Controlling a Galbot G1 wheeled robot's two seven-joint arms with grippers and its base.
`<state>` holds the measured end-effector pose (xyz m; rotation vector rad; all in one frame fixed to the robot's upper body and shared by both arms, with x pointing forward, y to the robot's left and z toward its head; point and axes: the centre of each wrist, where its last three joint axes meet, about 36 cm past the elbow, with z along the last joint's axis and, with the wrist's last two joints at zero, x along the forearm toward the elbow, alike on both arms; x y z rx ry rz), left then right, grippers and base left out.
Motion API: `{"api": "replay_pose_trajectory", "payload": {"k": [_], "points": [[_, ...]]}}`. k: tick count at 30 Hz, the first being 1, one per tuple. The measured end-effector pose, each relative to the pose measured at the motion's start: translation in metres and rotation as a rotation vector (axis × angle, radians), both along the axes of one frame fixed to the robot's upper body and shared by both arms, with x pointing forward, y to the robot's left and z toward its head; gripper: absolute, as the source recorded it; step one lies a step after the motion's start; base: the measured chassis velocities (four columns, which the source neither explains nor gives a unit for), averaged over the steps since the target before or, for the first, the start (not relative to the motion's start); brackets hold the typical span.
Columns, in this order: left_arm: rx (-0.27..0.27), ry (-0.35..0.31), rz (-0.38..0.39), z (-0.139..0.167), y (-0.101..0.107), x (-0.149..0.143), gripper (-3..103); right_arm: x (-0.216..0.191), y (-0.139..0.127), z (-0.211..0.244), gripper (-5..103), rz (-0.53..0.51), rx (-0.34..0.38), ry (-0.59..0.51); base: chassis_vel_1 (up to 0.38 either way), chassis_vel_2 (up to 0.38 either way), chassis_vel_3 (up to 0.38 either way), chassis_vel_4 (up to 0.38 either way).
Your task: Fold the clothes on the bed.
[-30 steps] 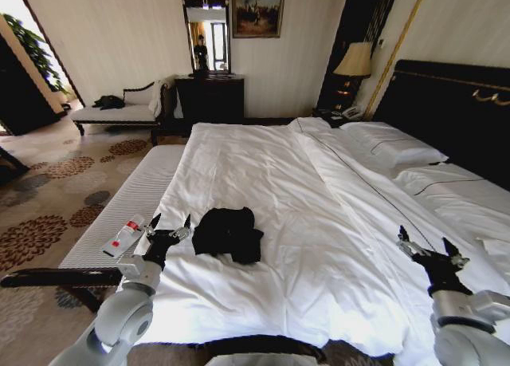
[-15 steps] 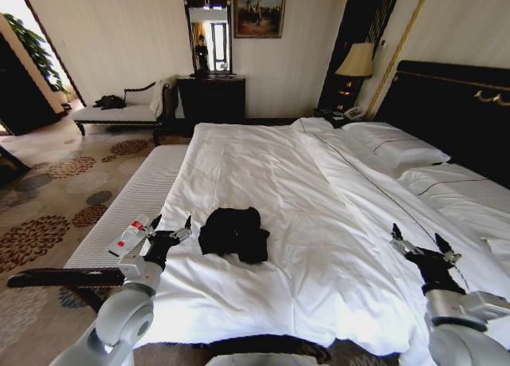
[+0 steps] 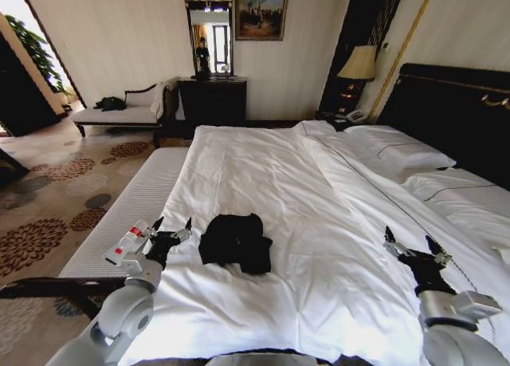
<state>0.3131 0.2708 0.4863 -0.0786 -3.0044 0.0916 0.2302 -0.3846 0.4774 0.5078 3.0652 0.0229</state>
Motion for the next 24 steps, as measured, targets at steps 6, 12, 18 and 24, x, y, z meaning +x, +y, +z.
{"api": "replay_pose_trajectory", "payload": {"k": [6,12,18,24], "points": [[-0.042,0.063,-0.047,0.004,-0.001,0.003,100,0.0,0.001,-0.002,100,-0.005,0.009,0.003,-0.055,0.063,0.057,-0.068],[-0.044,0.077,-0.058,-0.001,-0.003,0.004,100,0.0,0.003,-0.005,100,-0.002,0.014,0.011,0.0,0.0,0.0,0.0],[-0.041,0.083,-0.055,-0.005,-0.003,0.007,100,0.0,0.005,-0.006,100,0.004,0.012,0.017,0.0,0.0,0.0,0.0],[-0.041,0.091,-0.054,-0.008,-0.003,0.009,100,-0.001,0.005,-0.006,100,0.001,0.006,0.02,0.0,0.0,0.0,0.0]]}}
